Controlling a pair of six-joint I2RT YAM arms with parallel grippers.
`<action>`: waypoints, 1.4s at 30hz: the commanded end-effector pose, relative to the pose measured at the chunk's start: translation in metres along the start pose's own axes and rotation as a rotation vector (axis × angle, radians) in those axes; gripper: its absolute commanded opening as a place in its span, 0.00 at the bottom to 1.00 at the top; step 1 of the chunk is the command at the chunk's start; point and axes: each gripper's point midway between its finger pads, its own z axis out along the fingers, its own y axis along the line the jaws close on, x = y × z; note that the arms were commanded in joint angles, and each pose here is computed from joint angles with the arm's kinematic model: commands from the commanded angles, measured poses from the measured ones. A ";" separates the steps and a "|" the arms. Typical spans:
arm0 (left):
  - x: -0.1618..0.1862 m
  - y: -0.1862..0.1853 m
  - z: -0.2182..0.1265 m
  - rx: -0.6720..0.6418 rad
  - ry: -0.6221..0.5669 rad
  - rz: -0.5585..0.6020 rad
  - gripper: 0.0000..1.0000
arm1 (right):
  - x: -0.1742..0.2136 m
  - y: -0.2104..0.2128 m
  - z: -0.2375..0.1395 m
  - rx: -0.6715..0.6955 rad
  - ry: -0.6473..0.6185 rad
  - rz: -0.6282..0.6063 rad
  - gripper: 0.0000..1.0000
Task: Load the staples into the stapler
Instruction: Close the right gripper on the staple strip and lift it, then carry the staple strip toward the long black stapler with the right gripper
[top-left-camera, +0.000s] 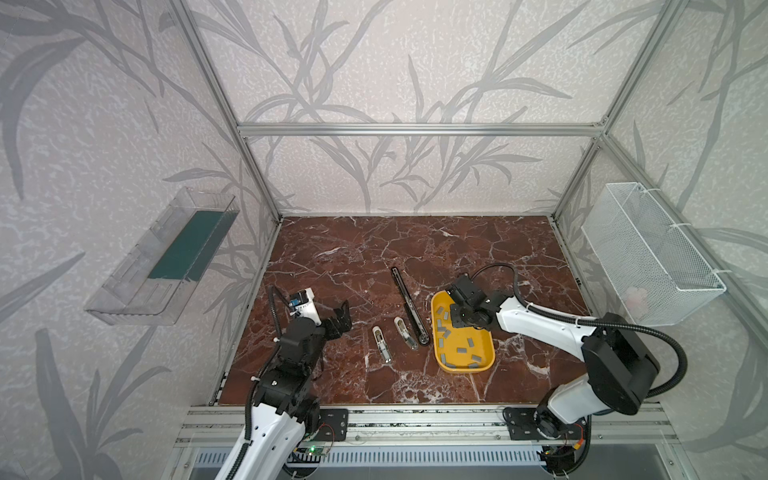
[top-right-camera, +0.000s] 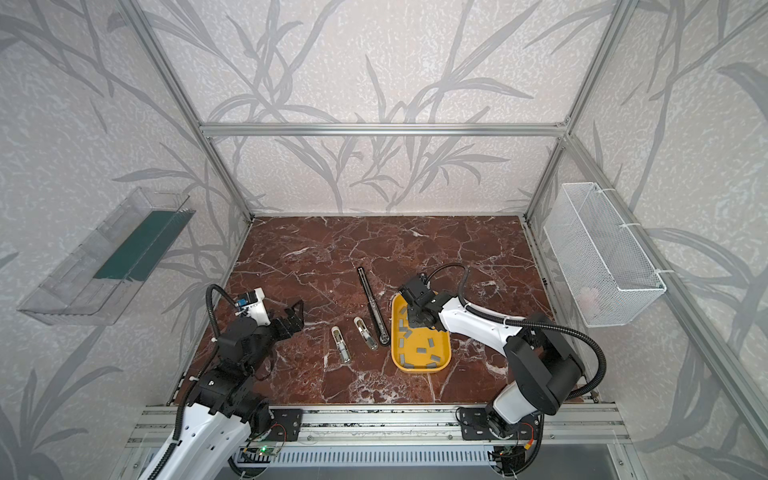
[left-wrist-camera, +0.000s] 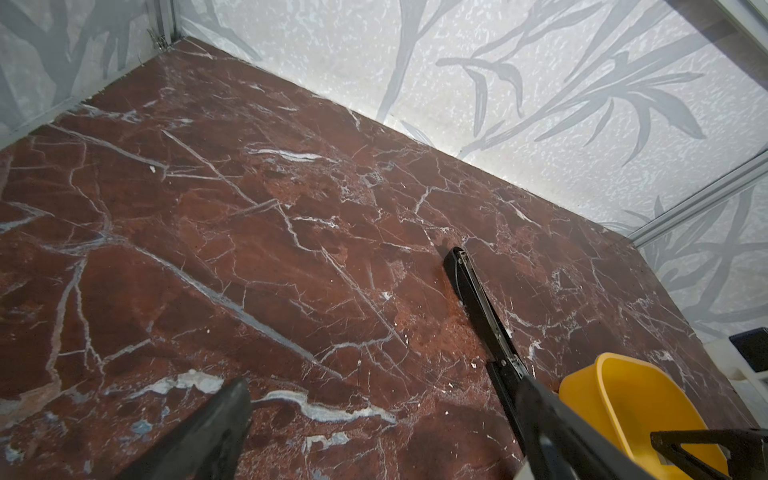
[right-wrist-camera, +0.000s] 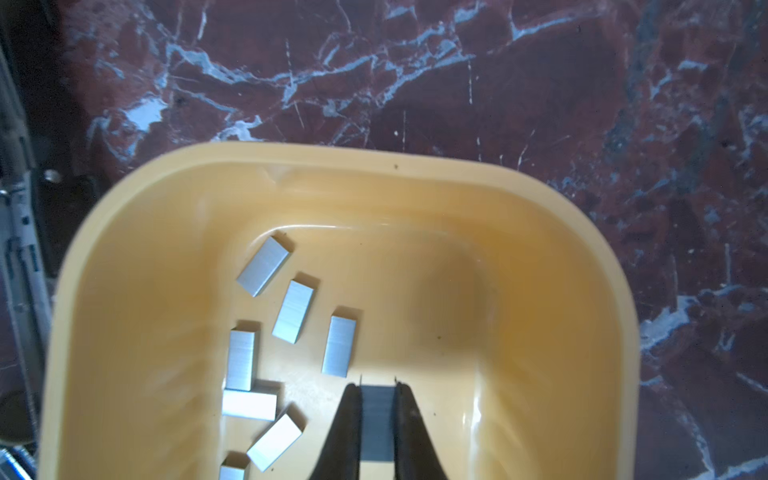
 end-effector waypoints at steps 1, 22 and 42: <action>-0.047 -0.013 -0.005 -0.009 -0.107 0.030 0.99 | -0.006 0.002 -0.011 0.000 -0.047 -0.037 0.08; 0.022 0.006 -0.006 0.060 -0.027 -0.020 0.99 | -0.022 0.006 -0.080 -0.140 -0.303 -0.103 0.06; 0.037 0.012 0.011 -0.015 0.106 -0.003 0.99 | -0.015 0.134 -0.103 -0.363 -0.303 -0.315 0.05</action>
